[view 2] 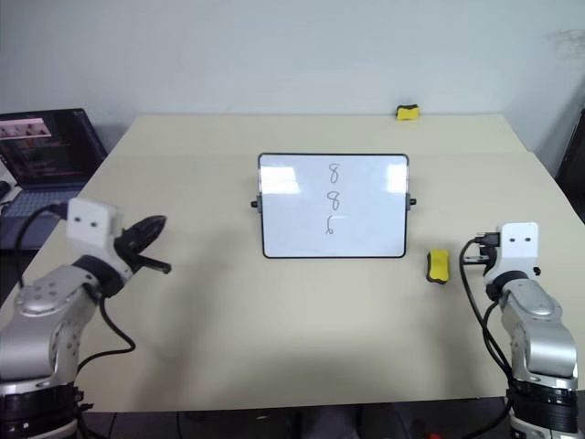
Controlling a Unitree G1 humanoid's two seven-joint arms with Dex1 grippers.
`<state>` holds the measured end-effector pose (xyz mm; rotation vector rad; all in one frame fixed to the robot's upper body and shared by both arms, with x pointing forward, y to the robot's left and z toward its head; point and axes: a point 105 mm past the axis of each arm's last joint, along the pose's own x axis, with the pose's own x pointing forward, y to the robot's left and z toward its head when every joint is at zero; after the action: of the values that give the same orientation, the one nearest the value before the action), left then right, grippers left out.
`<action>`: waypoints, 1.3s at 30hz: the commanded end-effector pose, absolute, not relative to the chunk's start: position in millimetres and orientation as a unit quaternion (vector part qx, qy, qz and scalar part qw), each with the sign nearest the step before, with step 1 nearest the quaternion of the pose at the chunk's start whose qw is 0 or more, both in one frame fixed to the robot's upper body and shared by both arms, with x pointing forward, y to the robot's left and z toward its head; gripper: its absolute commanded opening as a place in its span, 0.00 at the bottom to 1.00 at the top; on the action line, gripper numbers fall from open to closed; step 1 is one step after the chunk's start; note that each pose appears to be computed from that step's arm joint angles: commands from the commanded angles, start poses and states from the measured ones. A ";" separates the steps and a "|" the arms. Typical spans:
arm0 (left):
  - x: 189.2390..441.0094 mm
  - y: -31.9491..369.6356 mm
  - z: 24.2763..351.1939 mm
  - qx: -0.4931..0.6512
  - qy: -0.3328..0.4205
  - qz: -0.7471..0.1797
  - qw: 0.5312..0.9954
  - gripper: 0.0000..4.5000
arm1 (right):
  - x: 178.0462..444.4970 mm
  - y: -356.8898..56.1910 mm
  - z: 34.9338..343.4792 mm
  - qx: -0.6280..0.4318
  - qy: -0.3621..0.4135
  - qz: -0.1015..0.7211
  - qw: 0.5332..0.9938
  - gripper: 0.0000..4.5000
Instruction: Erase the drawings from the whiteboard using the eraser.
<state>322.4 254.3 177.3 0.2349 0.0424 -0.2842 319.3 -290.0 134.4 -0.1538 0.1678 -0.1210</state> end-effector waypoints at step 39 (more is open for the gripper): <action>301.8 210.5 204.3 0.062 0.127 -0.529 0.837 1.00 | 294.8 -257.3 165.3 0.034 0.239 0.026 0.970 0.29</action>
<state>302.1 215.1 193.5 0.0757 0.3152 -1.1060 297.4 -254.7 155.9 0.0832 0.5221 0.0813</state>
